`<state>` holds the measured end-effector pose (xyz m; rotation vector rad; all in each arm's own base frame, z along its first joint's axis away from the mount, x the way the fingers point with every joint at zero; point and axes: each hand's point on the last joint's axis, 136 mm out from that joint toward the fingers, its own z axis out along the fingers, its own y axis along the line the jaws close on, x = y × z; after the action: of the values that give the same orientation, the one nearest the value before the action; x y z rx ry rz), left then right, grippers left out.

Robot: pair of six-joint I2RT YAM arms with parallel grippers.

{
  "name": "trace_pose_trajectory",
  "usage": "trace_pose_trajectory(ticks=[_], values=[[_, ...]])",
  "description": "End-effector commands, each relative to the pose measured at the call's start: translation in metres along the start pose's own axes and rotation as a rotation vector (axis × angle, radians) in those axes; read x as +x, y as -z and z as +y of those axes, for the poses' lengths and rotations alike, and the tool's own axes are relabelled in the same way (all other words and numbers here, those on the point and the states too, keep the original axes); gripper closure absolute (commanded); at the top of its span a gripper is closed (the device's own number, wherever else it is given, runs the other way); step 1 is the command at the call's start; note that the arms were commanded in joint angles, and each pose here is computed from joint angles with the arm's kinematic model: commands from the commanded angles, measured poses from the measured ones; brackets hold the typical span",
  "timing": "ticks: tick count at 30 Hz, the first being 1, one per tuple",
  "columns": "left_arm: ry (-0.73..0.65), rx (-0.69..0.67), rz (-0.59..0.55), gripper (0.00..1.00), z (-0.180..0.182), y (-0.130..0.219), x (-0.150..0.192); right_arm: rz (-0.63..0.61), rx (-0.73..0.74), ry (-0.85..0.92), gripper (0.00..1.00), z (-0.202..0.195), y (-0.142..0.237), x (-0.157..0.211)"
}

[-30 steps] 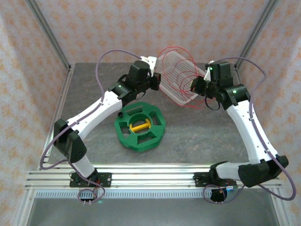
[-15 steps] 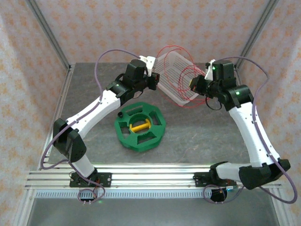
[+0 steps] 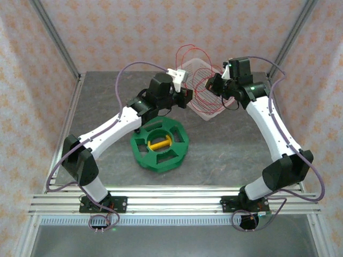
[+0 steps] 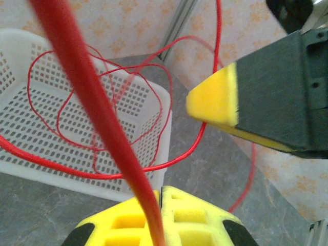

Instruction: Wrap the cables

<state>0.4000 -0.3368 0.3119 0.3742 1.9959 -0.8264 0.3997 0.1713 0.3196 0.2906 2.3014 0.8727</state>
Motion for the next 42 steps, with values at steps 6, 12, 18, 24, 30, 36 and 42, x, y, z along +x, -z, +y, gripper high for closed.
trace_pose_trajectory(ticks=[6, 12, 18, 24, 30, 36, 42], values=[[-0.030, -0.220, -0.075, 1.00, 0.060, 0.030, -0.021, 0.046, -0.003, 0.024, 1.00, 0.011, 0.058, 0.021], [-0.038, -0.259, -0.116, 1.00, 0.087, 0.035, -0.034, 0.135, -0.022, 0.069, 1.00, 0.008, 0.085, 0.054], [-0.008, -0.250, -0.162, 1.00, 0.107, 0.026, -0.056, 0.213, -0.190, 0.095, 1.00, 0.033, 0.103, 0.079], [0.111, -0.072, -0.101, 1.00, 0.103, -0.006, -0.077, 0.302, -0.271, 0.121, 1.00, 0.030, 0.103, 0.109], [0.232, 0.138, 0.026, 0.94, 0.083, -0.061, -0.059, 0.287, -0.384, 0.156, 1.00, 0.039, 0.107, 0.119], [0.273, 0.144, 0.073, 0.53, 0.082, -0.070, -0.046, 0.184, -0.245, 0.142, 1.00, 0.012, 0.097, 0.104], [0.320, 0.036, 0.136, 0.21, 0.103, -0.039, -0.043, 0.130, -0.257, -0.013, 1.00, -0.002, 0.090, 0.087]])
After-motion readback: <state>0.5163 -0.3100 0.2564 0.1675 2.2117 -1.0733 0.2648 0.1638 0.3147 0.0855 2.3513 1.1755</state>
